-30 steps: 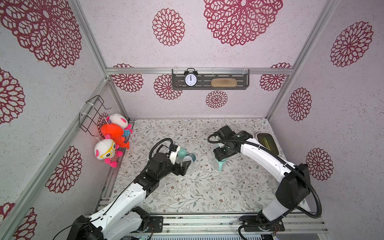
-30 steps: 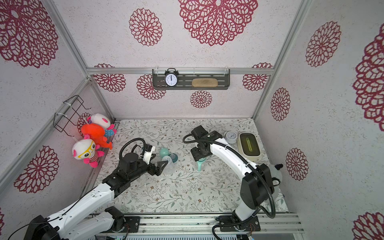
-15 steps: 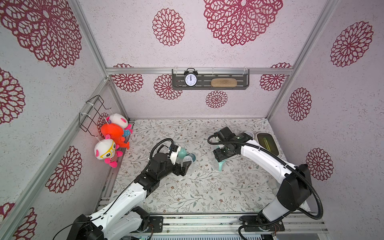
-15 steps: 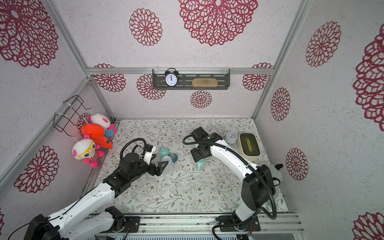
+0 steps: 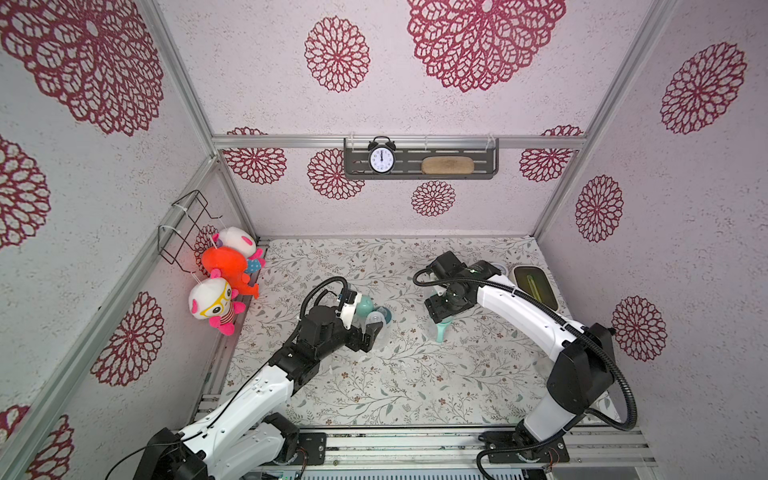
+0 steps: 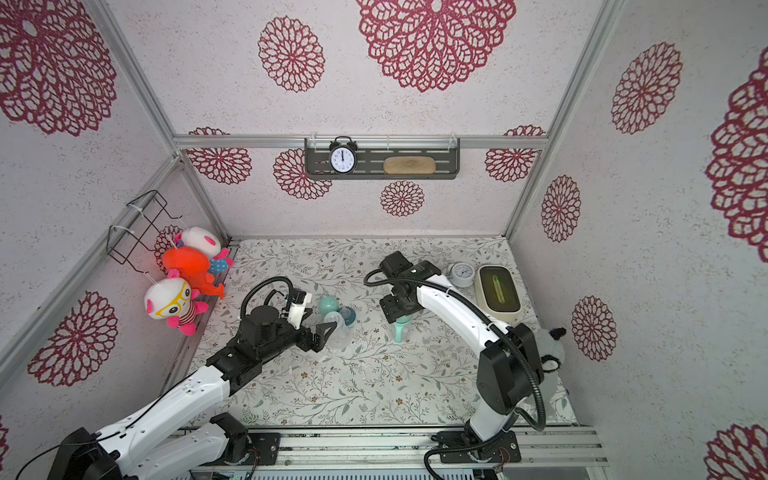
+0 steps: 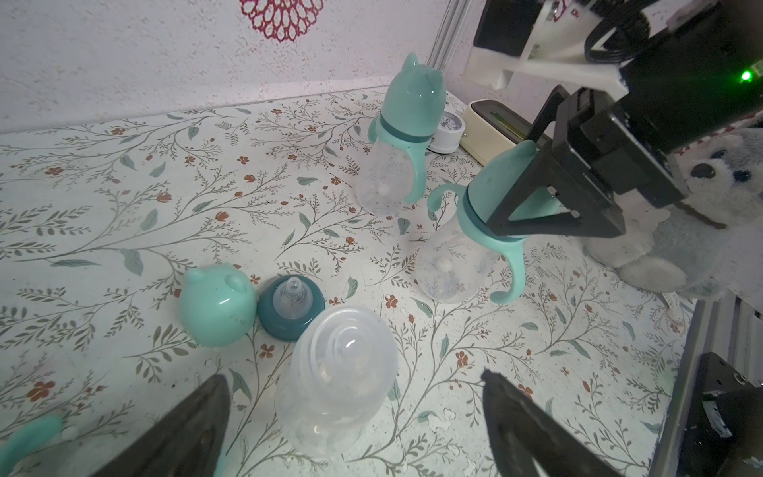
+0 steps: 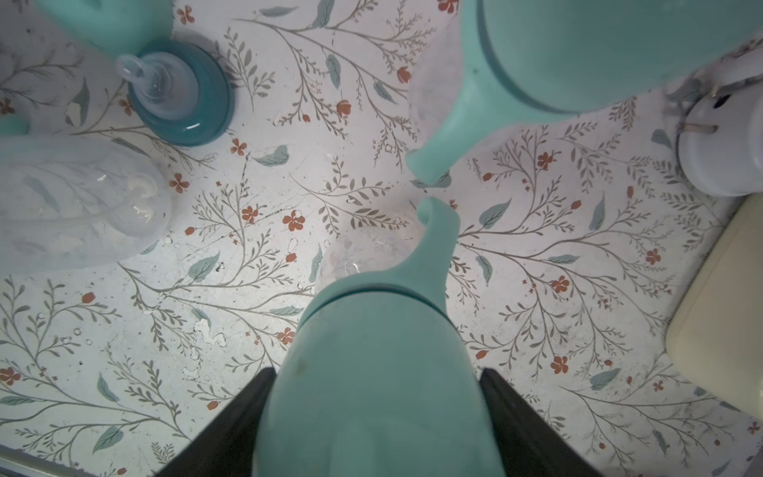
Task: Assemble the baby bottles
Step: Close the lid on the baby bottle.
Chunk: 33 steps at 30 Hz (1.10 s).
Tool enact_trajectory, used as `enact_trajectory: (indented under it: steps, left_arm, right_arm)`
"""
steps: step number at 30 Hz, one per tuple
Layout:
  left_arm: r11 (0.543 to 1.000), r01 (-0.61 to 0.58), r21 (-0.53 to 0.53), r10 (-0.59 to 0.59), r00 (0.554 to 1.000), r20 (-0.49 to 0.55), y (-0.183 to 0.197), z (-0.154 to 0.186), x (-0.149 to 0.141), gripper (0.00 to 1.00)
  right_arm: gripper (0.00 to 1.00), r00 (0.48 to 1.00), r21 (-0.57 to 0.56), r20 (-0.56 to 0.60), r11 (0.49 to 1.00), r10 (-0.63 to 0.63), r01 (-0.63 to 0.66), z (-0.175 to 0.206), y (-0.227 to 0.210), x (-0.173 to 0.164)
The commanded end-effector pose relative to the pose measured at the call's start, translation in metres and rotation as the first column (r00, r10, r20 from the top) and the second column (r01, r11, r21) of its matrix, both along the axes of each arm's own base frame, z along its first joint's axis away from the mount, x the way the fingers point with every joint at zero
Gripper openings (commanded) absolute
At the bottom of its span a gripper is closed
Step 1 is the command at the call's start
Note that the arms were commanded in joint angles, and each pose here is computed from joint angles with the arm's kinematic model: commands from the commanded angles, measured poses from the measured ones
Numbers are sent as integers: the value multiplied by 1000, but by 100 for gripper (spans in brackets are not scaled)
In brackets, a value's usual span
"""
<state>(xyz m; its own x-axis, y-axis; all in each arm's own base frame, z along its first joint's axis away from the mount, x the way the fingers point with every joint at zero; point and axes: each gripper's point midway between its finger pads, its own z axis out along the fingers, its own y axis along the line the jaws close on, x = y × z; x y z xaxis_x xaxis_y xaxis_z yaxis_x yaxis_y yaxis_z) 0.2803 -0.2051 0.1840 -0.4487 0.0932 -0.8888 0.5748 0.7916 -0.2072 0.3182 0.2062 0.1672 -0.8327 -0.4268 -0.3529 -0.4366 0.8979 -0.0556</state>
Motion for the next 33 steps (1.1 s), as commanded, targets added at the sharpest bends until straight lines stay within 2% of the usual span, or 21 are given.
enact_trajectory:
  steps: [1,8,14,21,25,33]
  left_arm:
    - [1000,7,1,-7,1000,29,-2,9,0,98]
    - [1000,-3,0,3,1000,30,0,10,0,98]
    - [999,-48,5,47,997,56,8,14,3,98]
    - [986,-163,-35,166,982,94,27,35,8,98]
    - [968,-252,-20,252,965,75,42,44,13,98]
    - [901,-434,18,434,901,4,77,52,18,98]
  right_arm:
    - [78,998,-7,51,1000,-25,25,18,0,10]
    - [81,998,3,64,1000,-20,20,31,2,12]
    - [85,992,24,129,1000,-6,3,66,3,9]
    - [87,972,38,229,998,46,-56,95,19,6]
    - [87,950,47,295,991,103,-122,102,43,1]
    - [90,897,176,390,939,210,-296,98,102,-23]
